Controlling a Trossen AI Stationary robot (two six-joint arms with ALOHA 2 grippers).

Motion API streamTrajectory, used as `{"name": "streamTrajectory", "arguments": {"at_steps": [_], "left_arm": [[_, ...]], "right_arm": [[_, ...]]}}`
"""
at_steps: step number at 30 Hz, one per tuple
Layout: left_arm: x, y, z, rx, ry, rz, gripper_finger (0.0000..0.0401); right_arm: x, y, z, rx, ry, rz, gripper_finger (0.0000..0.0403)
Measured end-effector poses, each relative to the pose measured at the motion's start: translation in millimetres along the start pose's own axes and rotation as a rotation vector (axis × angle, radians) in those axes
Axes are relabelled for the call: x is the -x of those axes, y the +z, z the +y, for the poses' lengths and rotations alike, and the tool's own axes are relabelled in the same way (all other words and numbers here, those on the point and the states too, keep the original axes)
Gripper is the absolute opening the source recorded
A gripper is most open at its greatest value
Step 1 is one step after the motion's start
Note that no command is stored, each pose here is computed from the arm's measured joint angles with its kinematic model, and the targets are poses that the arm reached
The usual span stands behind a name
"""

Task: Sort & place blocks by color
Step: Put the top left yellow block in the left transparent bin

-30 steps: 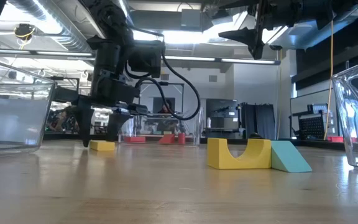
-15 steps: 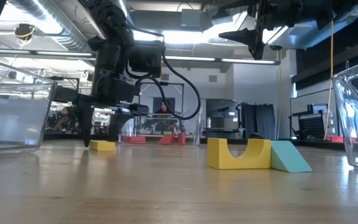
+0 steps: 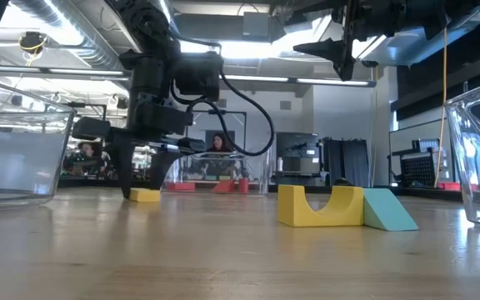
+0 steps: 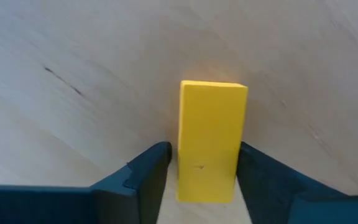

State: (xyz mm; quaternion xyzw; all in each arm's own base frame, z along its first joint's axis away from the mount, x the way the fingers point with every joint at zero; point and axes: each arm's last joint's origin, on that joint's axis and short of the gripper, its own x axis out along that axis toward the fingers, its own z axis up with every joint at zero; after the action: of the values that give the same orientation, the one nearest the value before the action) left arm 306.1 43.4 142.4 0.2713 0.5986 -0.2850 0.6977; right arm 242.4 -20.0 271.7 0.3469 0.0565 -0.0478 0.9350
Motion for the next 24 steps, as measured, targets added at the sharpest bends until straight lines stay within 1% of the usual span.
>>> {"name": "streamTrajectory", "arguments": {"at_steps": [2,4,5,9,12,14,18,20,24], "left_arm": [[0,0,1,0.016,0.012,0.007,0.0147],[2,1,3,0.067,0.025,0.018,0.0117],[4,2,5,0.098,0.034,0.014,0.0112],[23,0,17,0.23,0.086,-0.029,0.0112],[44,-2,22,0.316,0.132,-0.105,0.0112],[63,-7,21,0.386,0.161,-0.161,0.0112],[104,-15,17,0.551,0.253,-0.34,0.0112],[125,-17,12,0.623,0.319,-0.454,0.0112],[163,-18,-4,0.708,0.448,-0.714,0.0112]], "right_arm": [[0,0,0,0.0,0.0,0.0,0.0272],[0,0,0,0.001,0.0,0.0,0.0272],[0,0,0,0.001,0.0,0.0,0.0272],[0,0,0,0.003,0.0,0.0,0.0272],[0,0,0,0.003,0.0,0.0,0.0272],[0,0,0,0.003,0.0,0.0,0.0272],[0,0,0,0.003,0.0,0.0,0.0272],[0,0,0,0.003,-0.001,0.001,0.0272],[0,0,0,0.003,0.0,0.0,0.0272]]}}
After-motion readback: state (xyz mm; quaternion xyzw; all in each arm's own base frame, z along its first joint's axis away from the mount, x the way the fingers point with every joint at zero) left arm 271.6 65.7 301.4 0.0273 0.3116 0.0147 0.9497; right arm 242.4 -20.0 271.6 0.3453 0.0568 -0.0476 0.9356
